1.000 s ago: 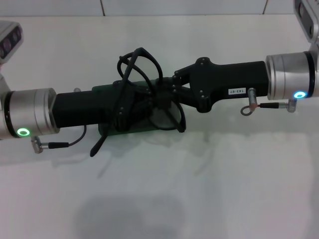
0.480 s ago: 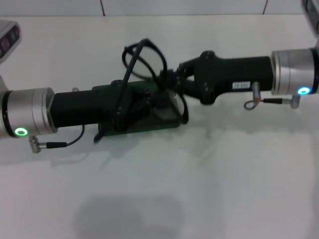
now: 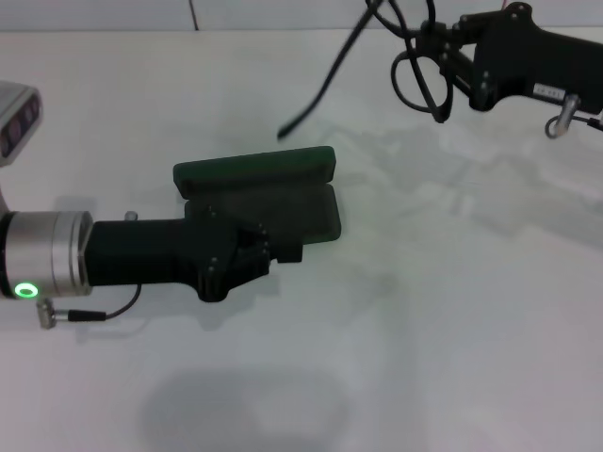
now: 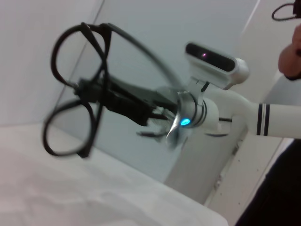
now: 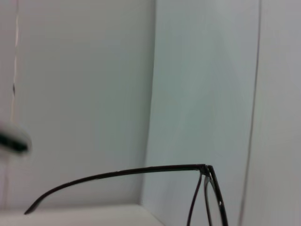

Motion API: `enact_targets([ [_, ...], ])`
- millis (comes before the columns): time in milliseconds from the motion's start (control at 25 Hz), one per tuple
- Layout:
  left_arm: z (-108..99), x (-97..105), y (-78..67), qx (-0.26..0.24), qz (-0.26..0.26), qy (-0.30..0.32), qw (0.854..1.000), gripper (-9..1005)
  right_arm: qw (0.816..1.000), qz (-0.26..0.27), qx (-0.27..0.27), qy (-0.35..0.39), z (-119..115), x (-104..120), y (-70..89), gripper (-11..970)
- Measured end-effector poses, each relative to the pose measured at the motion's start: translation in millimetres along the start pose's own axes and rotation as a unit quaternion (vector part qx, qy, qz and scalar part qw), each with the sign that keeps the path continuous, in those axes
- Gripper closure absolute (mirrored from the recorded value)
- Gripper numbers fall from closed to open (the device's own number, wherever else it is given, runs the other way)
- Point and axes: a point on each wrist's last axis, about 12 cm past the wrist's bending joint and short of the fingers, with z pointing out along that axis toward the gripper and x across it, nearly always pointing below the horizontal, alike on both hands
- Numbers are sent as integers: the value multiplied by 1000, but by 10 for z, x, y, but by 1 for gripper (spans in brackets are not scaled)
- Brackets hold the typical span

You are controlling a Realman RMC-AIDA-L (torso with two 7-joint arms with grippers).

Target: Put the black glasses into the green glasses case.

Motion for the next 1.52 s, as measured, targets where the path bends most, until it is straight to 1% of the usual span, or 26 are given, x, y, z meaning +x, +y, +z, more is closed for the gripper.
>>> enact_targets([
  [120,-10,29,-10,0,-4,5,1000,969,995,-99,9,11,-27,84,59,906],
  [320,8,14,-6,3,-5,6,1000,967,981,-190,-36,18,96,102,195,906],
  [440,25,11,-6,5,-5,6,1000,967,973,-224,-54,14,172,106,275,907],
  [600,30,12,-7,6,-5,5,1000,966,967,-245,-64,-2,289,105,390,907],
  [760,30,14,-8,6,-5,5,1000,964,965,-249,-81,-8,372,94,468,907],
  [920,31,4,-6,6,-4,4,1000,963,966,-241,-97,-15,439,70,530,907],
  [1240,81,-34,7,11,1,3,1000,961,973,-178,-146,-13,566,2,634,907],
  [1520,106,-67,19,14,5,4,1000,959,973,-130,-193,8,631,-40,686,907],
])
